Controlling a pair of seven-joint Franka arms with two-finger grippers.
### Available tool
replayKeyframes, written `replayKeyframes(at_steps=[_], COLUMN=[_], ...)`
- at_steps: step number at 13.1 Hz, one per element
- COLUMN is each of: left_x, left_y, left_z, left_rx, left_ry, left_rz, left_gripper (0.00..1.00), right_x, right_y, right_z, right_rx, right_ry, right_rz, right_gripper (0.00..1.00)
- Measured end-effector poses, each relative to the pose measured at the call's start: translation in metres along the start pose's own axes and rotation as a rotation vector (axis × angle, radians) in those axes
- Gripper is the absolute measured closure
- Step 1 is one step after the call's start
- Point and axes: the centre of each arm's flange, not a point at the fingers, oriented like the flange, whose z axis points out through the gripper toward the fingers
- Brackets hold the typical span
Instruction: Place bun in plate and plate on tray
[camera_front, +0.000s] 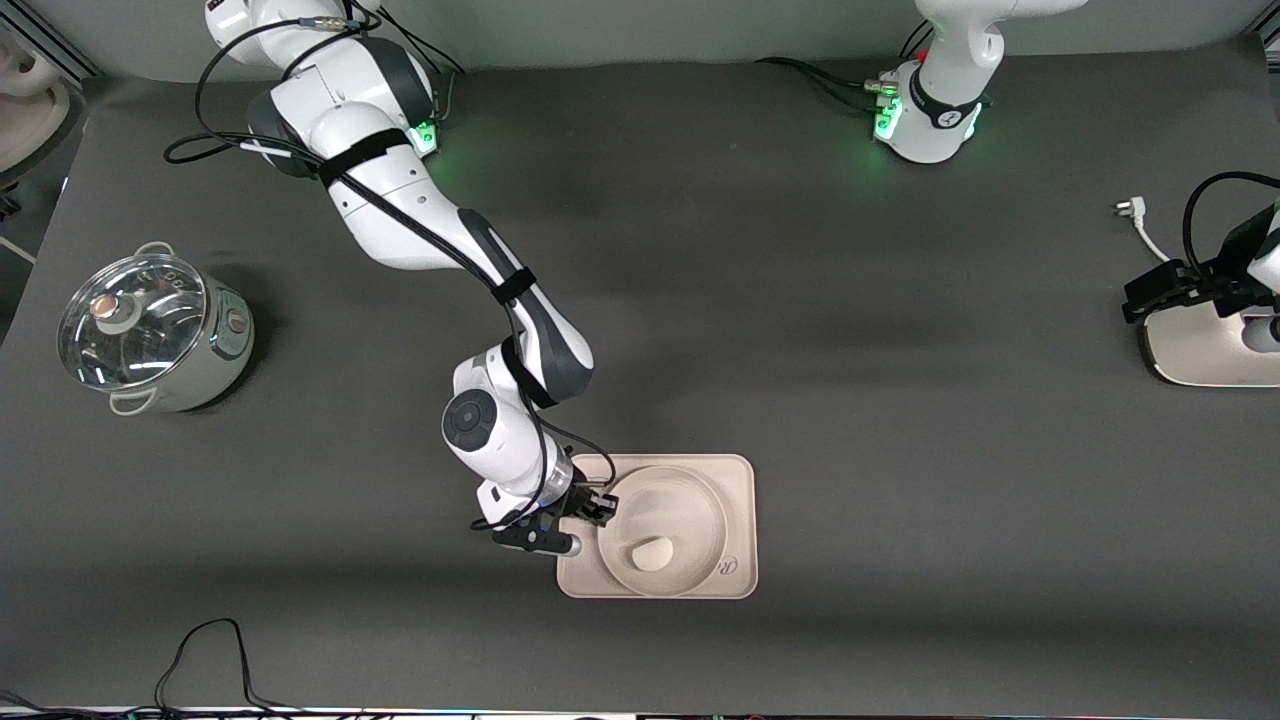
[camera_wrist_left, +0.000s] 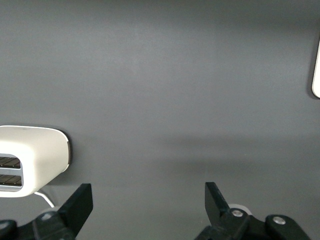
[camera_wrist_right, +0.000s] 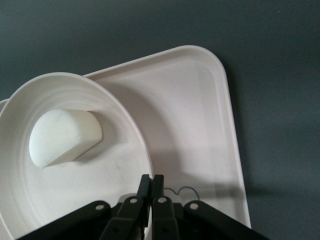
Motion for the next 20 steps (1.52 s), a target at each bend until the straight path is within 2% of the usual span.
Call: replayKeyframes(at_steps=[2,4,5,10,12,13,17,20], left_x=[0.001,0.001,0.001,0.004,0.004,0.004,0.002,0.0], left_y=[0.0,0.0,0.0,0.0,0.0,0.001,0.006,0.009], left_z=[0.001,0.003,0.003,0.001,0.0,-0.001,-0.008,-0.014], left_rx=[0.0,0.0,0.0,0.0,0.0,0.0,-0.001,-0.001], left_ry=[-0.002,-0.005,-0.005,0.016,0.023,0.027,0.039,0.05], left_rz=[0.0,0.0,0.0,0.0,0.0,0.001,0.009,0.015], left_gripper=[0.0,0.0,0.0,0.0,0.0,0.0,0.0,0.0], right_x=[-0.001,-0.001,-0.002,0.004,0.01,0.015,0.029,0.034], right_y=[0.0,0.001,0.001,-0.006,-0.018,-0.022,-0.027,-0.006], right_z=[0.001,0.002,0.002,-0.011,-0.044,-0.069,-0.2,-0.294], right_rx=[-0.001,-0.003,-0.003,0.009,-0.008,-0.029,-0.123,-0.154], right_ry=[-0.002,-0.005,-0.005,0.005,-0.045,-0.076,-0.205,-0.216], right_rz=[0.0,0.0,0.0,-0.003,-0.009,-0.014,-0.017,0.004], right_gripper=[0.96,0.92,0.86,0.28,0.07,0.0,0.0,0.0])
